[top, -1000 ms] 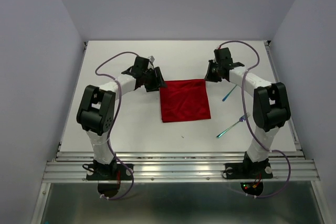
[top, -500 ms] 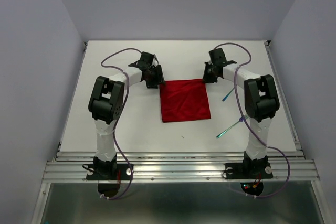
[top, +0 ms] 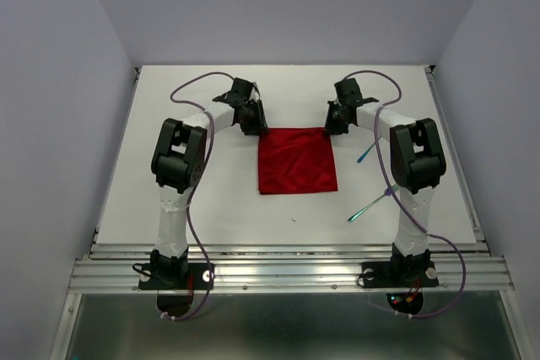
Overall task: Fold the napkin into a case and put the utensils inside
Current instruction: Smooth out the square-folded napkin at the center of the board.
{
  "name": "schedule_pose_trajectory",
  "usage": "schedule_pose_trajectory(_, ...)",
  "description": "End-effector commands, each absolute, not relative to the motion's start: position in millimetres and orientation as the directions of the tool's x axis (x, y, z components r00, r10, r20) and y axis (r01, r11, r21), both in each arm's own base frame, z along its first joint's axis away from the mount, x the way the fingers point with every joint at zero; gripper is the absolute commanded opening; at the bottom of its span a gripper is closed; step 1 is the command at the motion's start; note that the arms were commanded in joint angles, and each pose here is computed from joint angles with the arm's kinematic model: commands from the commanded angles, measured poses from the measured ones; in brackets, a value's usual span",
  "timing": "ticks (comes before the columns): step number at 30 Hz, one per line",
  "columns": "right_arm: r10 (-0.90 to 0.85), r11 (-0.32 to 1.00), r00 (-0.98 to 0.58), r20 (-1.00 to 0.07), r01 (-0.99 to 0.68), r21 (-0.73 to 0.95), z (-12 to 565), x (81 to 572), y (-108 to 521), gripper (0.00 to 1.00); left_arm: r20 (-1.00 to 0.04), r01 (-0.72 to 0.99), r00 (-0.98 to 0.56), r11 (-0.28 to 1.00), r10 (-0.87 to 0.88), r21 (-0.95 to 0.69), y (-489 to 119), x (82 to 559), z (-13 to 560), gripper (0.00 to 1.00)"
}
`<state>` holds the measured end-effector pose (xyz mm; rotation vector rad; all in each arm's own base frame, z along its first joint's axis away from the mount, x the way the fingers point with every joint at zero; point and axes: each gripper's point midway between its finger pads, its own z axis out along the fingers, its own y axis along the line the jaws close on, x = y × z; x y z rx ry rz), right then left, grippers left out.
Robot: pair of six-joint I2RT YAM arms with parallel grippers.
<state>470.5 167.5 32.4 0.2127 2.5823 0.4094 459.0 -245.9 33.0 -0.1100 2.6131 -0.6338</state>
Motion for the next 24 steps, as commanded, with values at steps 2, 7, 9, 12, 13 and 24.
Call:
schedule_pose_trajectory(2, 0.229, 0.929, -0.838, -0.496, 0.037, 0.367, 56.7, 480.1, 175.7, 0.09, -0.4, 0.078, -0.906, 0.876, -0.137, -0.476, -263.6, 458.2, 37.6, 0.35)
schedule_pose_trajectory(7, 0.23, 0.925, -0.832, -0.504, 0.027, 0.378, 65.1, 479.2, 177.1, 0.08, -0.418, 0.118, -0.9, 0.854, -0.124, -0.507, -272.2, 461.3, 50.7, 0.16)
schedule_pose_trajectory(9, 0.234, 0.924, -0.825, -0.515, 0.024, 0.381, 72.5, 479.4, 176.7, 0.08, -0.419, 0.138, -0.901, 0.84, -0.114, -0.524, -275.9, 459.3, 55.8, 0.0)
schedule_pose_trajectory(12, 0.239, 0.925, -0.803, -0.545, 0.017, 0.38, 89.0, 481.0, 174.6, 0.08, -0.437, 0.187, -0.893, 0.797, -0.106, -0.574, -280.4, 454.7, 73.5, 0.0)
schedule_pose_trajectory(13, 0.242, 0.928, -0.796, -0.555, 0.023, 0.371, 92.3, 481.6, 172.1, 0.08, -0.459, 0.208, -0.881, 0.781, -0.111, -0.588, -281.6, 457.0, 80.8, 0.0)
schedule_pose_trajectory(24, 0.256, 0.937, -0.758, -0.6, 0.042, 0.347, 113.4, 478.9, 161.4, 0.08, -0.466, 0.277, -0.871, 0.63, -0.154, -0.726, -270.1, 440.9, 100.9, 0.0)
